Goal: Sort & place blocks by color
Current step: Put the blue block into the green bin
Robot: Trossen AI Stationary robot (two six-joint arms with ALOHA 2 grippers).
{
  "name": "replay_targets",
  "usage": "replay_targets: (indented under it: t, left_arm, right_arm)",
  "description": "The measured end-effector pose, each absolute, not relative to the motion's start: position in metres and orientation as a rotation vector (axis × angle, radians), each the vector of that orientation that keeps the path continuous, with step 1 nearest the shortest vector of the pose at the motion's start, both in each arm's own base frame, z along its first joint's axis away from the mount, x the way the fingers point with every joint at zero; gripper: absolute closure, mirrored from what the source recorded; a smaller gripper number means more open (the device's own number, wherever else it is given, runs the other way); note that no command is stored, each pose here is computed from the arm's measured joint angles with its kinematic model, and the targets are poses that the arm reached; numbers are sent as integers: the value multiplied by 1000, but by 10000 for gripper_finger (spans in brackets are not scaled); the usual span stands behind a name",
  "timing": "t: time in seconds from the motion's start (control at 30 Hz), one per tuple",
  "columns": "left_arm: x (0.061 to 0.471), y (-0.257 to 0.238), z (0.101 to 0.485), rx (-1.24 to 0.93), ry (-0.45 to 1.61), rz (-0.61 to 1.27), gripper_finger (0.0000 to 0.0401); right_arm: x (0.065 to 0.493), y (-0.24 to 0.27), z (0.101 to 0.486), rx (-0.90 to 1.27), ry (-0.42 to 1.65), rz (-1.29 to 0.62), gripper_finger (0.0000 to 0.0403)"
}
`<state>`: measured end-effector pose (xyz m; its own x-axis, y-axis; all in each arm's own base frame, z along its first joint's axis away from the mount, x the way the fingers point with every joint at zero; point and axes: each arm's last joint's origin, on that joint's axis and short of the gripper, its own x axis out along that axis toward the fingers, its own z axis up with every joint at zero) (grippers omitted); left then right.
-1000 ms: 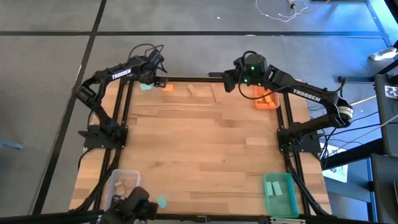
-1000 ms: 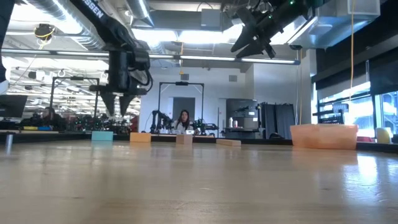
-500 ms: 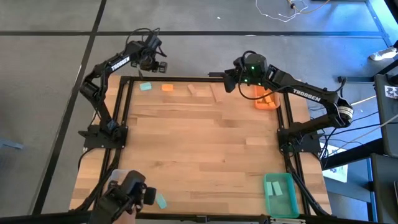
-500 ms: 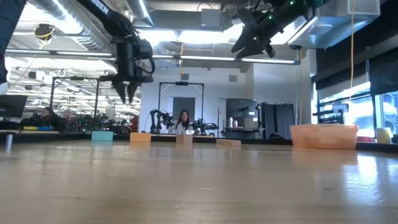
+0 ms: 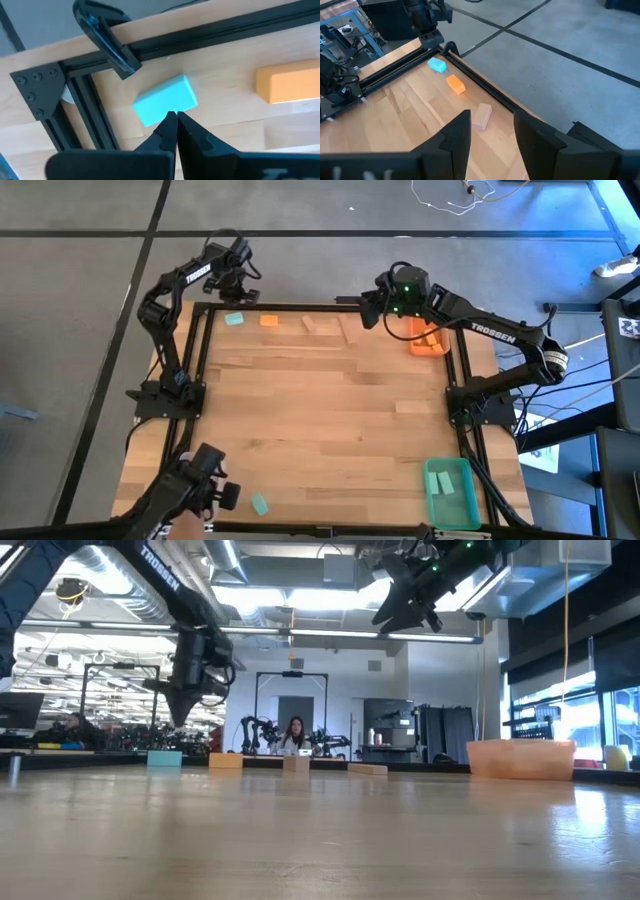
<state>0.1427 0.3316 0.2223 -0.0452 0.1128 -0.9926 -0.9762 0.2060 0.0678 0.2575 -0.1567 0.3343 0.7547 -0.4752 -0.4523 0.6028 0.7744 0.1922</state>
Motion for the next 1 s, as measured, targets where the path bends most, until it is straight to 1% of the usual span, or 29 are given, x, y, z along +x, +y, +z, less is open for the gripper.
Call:
replay_targets:
  t: [0.23, 0.53, 1.0]
  left_arm:
    - [145, 336, 201, -1003, 1326, 1104, 401]
    - [149, 340, 182, -1018, 1383, 1093, 401]
    - [148, 345, 177, -998, 1368, 1121, 401]
  right_arm:
    - [253, -164, 334, 344, 392, -627, 254]
    - [248, -171, 334, 350, 388, -654, 254]
    - [244, -177, 334, 331, 393, -671, 254]
